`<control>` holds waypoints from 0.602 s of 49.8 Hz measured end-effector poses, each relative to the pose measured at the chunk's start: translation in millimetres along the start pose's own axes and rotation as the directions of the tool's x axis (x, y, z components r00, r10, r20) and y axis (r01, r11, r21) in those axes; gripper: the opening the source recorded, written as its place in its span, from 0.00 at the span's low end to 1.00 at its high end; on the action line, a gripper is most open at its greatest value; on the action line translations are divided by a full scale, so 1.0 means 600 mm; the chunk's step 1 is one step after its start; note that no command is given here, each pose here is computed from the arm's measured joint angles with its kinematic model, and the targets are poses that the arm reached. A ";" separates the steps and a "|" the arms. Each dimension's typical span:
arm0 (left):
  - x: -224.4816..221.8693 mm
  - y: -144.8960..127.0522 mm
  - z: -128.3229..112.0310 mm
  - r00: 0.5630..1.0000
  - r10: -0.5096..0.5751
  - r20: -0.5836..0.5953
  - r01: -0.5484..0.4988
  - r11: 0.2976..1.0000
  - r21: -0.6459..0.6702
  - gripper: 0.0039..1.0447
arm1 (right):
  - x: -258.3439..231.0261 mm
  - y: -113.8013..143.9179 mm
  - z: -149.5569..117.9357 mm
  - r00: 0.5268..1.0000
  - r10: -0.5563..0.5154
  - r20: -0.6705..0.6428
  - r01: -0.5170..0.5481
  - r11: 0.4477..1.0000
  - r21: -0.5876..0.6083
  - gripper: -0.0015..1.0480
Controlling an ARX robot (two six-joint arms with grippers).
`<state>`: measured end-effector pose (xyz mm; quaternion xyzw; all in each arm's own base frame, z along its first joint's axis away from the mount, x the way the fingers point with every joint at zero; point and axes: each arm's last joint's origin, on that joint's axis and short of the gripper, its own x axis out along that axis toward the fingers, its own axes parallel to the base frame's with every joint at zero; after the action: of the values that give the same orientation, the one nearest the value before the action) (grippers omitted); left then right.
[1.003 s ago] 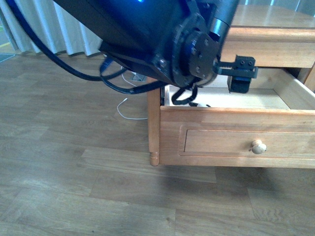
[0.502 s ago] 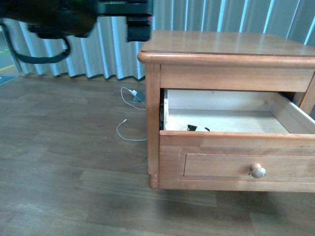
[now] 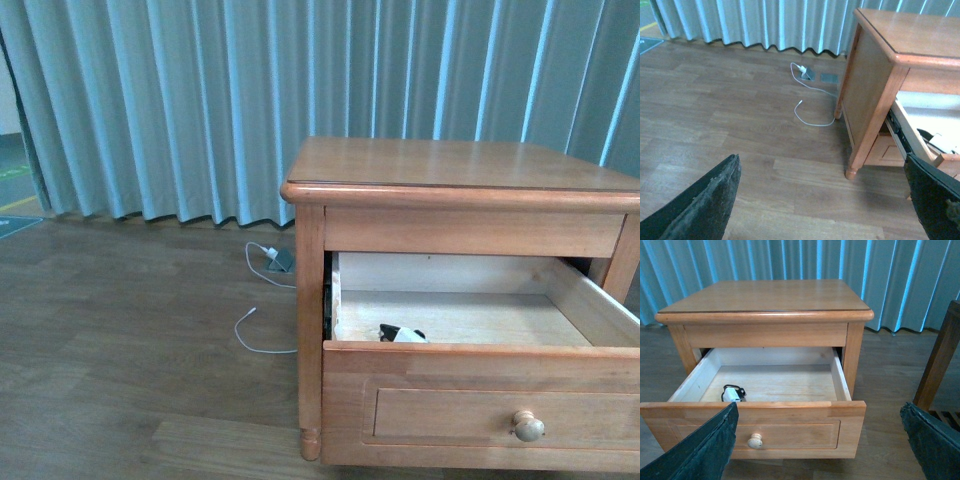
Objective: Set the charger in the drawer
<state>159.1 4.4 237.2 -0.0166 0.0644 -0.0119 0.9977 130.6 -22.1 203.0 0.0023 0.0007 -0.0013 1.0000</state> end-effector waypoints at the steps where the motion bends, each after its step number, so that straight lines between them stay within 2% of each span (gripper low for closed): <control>1: -0.001 0.000 0.001 1.000 0.000 0.005 0.000 1.000 -0.001 0.95 | 0.000 0.000 0.000 1.000 0.000 0.000 0.000 1.000 0.000 0.92; 14: -0.002 0.000 0.000 1.000 -0.001 0.010 0.001 1.000 -0.002 0.94 | 0.000 0.000 0.000 1.000 0.000 0.000 0.000 1.000 0.000 0.92; 18: -0.009 -0.005 -0.016 0.992 0.026 0.120 -0.028 1.000 0.013 0.74 | 0.000 0.000 0.000 1.000 0.000 0.000 0.000 1.000 0.000 0.92; 26: -0.026 -0.006 -0.057 0.992 0.023 0.120 -0.026 0.999 0.023 0.37 | 0.000 0.000 0.000 1.000 0.000 0.000 0.000 1.000 0.000 0.92; 30: -0.031 -0.006 -0.066 0.992 0.023 0.125 -0.026 0.999 0.024 0.23 | 0.000 0.000 0.000 1.000 0.000 0.000 0.000 1.000 0.000 0.92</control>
<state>135.5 0.2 200.1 -0.0039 0.0022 0.0008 1.0000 130.6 -22.1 203.0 0.0023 0.0005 -0.0013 1.0000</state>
